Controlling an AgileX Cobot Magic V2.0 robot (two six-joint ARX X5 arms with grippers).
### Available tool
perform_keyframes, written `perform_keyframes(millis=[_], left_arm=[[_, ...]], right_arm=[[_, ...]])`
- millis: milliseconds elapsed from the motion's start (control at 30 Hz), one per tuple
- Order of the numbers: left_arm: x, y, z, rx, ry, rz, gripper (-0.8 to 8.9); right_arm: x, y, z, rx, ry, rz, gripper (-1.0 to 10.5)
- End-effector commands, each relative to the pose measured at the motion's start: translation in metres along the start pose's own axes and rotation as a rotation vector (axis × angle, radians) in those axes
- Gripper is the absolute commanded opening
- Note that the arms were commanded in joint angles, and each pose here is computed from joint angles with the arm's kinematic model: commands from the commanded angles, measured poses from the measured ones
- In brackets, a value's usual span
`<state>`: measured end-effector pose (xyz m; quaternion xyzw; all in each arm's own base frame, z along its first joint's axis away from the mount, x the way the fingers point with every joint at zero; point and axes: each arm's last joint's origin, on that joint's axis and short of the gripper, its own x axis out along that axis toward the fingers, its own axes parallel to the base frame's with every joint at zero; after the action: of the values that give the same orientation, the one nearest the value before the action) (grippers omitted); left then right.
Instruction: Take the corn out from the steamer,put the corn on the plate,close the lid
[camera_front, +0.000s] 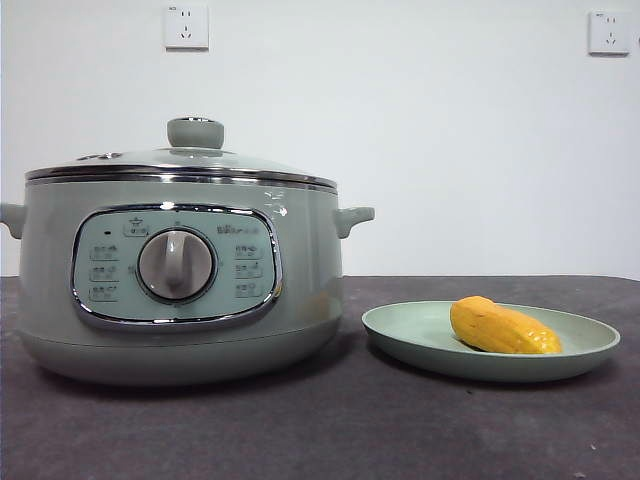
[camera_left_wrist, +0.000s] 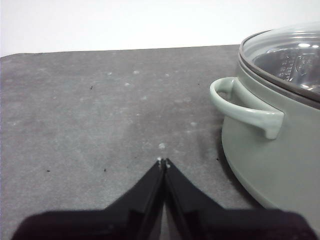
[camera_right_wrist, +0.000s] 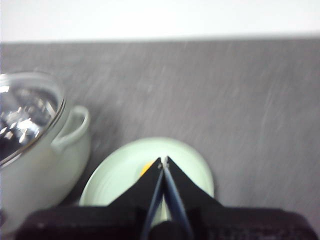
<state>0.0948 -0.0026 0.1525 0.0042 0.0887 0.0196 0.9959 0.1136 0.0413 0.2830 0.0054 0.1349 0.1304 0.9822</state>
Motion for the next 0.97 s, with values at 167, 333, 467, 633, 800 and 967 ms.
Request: perform_keyframes(millis=[167, 333, 467, 633, 800, 967], left_arm=[[0.001, 0.0, -0.004, -0.008, 0.011, 0.007, -0.03], [0.001, 0.0, -0.004, -0.008, 0.01, 0.007, -0.03], [0.001, 0.0, -0.004, -0.008, 0.011, 0.007, -0.03], [0.001, 0.0, -0.004, -0.008, 0.011, 0.007, -0.03], [0.001, 0.0, -0.004, -0.008, 0.01, 0.007, -0.03], [0.001, 0.0, -0.004, -0.008, 0.01, 0.007, -0.03]], right_arm=[[-0.004, -0.016, -0.032, -0.074, -0.219, 0.01, 0.0], [-0.002, -0.027, -0.068, -0.059, -0.224, -0.077, 0.0], [0.0, -0.03, -0.091, -0.053, -0.211, -0.104, 0.0], [0.005, -0.031, -0.113, -0.05, -0.186, -0.107, 0.0], [0.01, -0.032, -0.13, -0.03, -0.149, -0.105, 0.0], [0.011, -0.032, -0.136, -0.018, -0.095, -0.104, 0.0]])
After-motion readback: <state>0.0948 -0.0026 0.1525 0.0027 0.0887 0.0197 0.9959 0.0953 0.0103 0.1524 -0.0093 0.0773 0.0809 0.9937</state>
